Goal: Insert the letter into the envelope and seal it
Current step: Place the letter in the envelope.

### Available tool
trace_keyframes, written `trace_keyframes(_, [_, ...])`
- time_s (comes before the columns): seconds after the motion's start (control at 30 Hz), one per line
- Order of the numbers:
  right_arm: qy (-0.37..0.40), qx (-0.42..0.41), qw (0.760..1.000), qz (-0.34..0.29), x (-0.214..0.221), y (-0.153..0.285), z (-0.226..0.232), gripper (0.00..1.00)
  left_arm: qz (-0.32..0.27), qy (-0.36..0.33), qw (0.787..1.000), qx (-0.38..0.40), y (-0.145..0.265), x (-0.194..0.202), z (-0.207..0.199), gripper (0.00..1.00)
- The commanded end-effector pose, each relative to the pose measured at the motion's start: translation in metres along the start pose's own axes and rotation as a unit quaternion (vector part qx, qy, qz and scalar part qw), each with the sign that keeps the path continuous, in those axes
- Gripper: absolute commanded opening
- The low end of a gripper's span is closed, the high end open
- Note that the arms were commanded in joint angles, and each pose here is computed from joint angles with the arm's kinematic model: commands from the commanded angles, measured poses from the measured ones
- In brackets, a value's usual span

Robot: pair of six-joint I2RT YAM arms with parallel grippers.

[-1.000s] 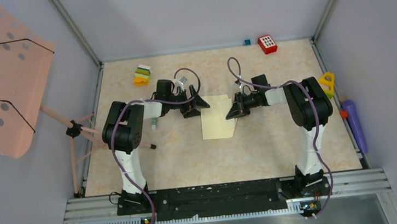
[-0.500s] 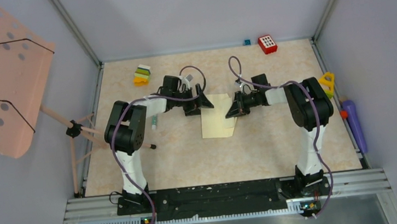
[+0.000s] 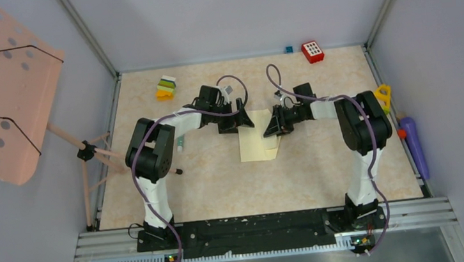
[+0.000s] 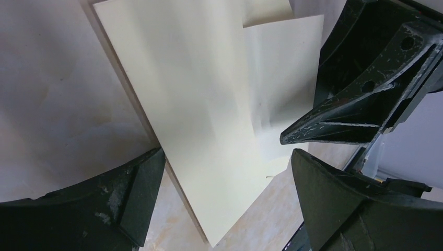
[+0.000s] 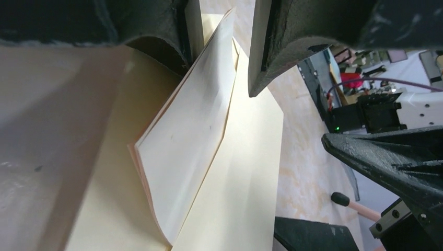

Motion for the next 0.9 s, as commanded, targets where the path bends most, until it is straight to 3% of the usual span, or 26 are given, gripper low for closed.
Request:
trace_keyframes(0.0, [0.044, 0.052, 0.997, -0.020, -0.015, 0.014, 0.014, 0.37, 0.045, 0.019, 0.996, -0.076, -0.007, 0.026, 0.026, 0.98])
trace_keyframes(0.47, [0.041, 0.126, 0.991, -0.033, -0.014, 0.007, 0.009, 0.39, 0.068, 0.019, 0.996, -0.058, -0.021, 0.035, 0.018, 0.98])
trace_keyframes(0.87, [0.030, 0.093, 0.995, -0.005, -0.010, -0.016, 0.013, 0.38, 0.080, 0.031, 0.995, -0.051, -0.027, 0.042, 0.022, 0.98])
Point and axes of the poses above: each gripper's point midway between its finger pads, its own y axis back along the fingers, its own z axis along the line the jaws close on, x = y × z, the point moved 8 cm from there along y, back along the fingers, and after that the axes turned 8 degrees about -y, right-handed, at the moved point
